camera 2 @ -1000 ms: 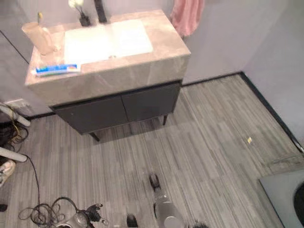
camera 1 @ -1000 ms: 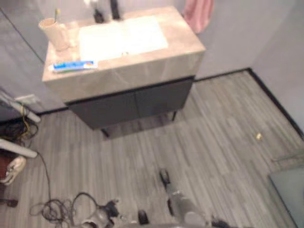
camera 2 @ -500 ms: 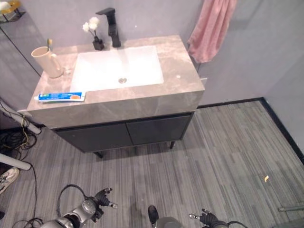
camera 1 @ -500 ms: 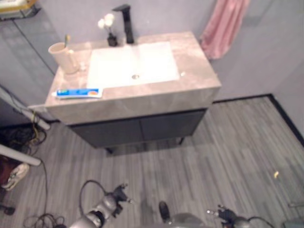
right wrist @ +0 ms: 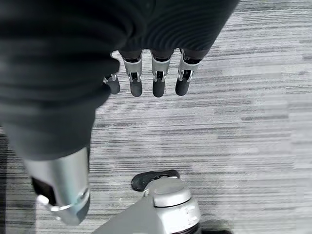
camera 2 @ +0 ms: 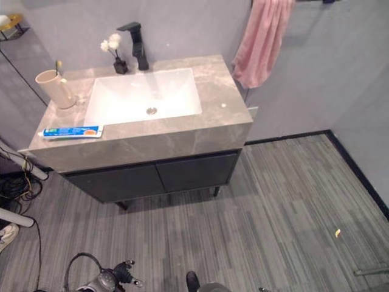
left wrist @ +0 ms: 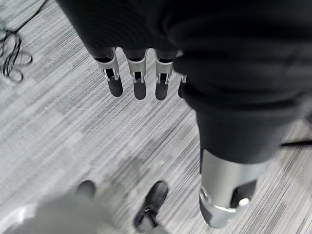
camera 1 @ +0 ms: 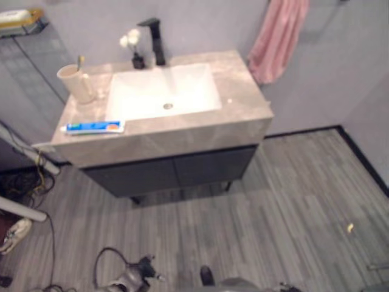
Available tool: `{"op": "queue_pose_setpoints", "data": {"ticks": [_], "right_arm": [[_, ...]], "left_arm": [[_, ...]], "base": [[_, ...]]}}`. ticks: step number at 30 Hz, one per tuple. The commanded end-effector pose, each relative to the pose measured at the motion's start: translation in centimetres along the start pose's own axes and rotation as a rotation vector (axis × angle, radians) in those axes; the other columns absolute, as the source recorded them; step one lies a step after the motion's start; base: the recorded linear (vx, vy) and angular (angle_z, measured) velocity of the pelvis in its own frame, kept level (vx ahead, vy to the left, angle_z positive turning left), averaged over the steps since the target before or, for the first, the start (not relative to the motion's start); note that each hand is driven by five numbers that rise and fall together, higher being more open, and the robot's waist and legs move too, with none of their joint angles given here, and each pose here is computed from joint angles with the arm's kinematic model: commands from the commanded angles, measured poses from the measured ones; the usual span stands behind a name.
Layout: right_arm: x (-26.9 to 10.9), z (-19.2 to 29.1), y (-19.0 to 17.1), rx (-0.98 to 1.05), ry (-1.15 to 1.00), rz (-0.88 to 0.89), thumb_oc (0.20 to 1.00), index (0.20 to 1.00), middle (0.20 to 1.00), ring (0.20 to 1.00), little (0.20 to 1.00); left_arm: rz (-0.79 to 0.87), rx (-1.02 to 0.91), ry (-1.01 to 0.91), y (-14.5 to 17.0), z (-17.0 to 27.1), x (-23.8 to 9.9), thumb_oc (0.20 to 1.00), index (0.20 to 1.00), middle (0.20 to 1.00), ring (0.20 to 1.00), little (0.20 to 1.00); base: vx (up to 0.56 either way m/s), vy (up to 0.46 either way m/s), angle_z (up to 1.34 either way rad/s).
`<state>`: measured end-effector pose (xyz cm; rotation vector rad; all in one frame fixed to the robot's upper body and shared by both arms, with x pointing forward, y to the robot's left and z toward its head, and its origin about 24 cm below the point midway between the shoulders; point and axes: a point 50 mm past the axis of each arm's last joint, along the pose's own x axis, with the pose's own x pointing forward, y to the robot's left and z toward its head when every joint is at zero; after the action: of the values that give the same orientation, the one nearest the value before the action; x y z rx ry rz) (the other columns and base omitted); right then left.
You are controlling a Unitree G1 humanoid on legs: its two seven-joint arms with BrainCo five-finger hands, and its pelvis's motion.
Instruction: Put brush and paste in cup on sink, flatten towel.
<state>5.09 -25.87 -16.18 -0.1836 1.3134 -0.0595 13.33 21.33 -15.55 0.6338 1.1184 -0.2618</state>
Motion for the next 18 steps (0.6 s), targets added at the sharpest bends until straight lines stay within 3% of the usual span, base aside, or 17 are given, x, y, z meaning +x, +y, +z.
{"op": "queue_pose_setpoints", "data": {"ticks": [1, 5, 11, 12, 14, 18], "right_arm": [[-0.1, 0.5, -1.6, -0.006, -0.001, -0.052, 1.0, 1.0, 1.0, 1.0, 1.0], [-0.3, 0.3, -2.7, 0.025, 0.002, -0.09, 1.0, 1.0, 1.0, 1.0, 1.0], [-0.8, 0.4, -4.4, 0.023, -0.03, -0.124, 1.0, 1.0, 1.0, 1.0, 1.0], [-1.3, 4.3, -4.5, 0.105, -0.302, -0.08, 1.0, 1.0, 1.0, 1.0, 1.0], [-2.9, 6.3, -4.9, 0.247, -0.524, -0.05, 1.0, 1.0, 1.0, 1.0, 1.0], [-3.4, 8.4, -4.3, 0.247, -0.618, -0.011, 1.0, 1.0, 1.0, 1.0, 1.0]], "left_arm": [[0.057, -0.02, -0.055, 2.2, 1.8, 0.2, 1.0, 1.0, 1.0, 1.0, 1.0], [0.07, -0.021, -0.048, 2.7, 1.5, 0.2, 1.0, 1.0, 1.0, 1.0, 1.0], [0.096, -0.024, -0.033, 3.3, 0.2, -0.1, 1.0, 1.0, 1.0, 1.0, 1.0], [0.145, -0.115, -0.207, 4.8, 1.8, -0.7, 1.0, 1.0, 1.0, 1.0, 1.0], [0.193, -0.271, -0.433, 6.8, 2.3, -3.0, 1.0, 1.0, 1.0, 1.0, 1.0], [0.175, -0.26, -0.529, 7.6, 2.1, -4.7, 1.0, 1.0, 1.0, 1.0, 1.0]], "base": [[0.06, 0.04, -0.34], [0.07, 0.086, 0.09], [0.41, 0.294, 0.09], [0.62, 0.461, -1.02], [0.48, 0.43, -0.64], [0.28, 0.316, -0.19]]}}
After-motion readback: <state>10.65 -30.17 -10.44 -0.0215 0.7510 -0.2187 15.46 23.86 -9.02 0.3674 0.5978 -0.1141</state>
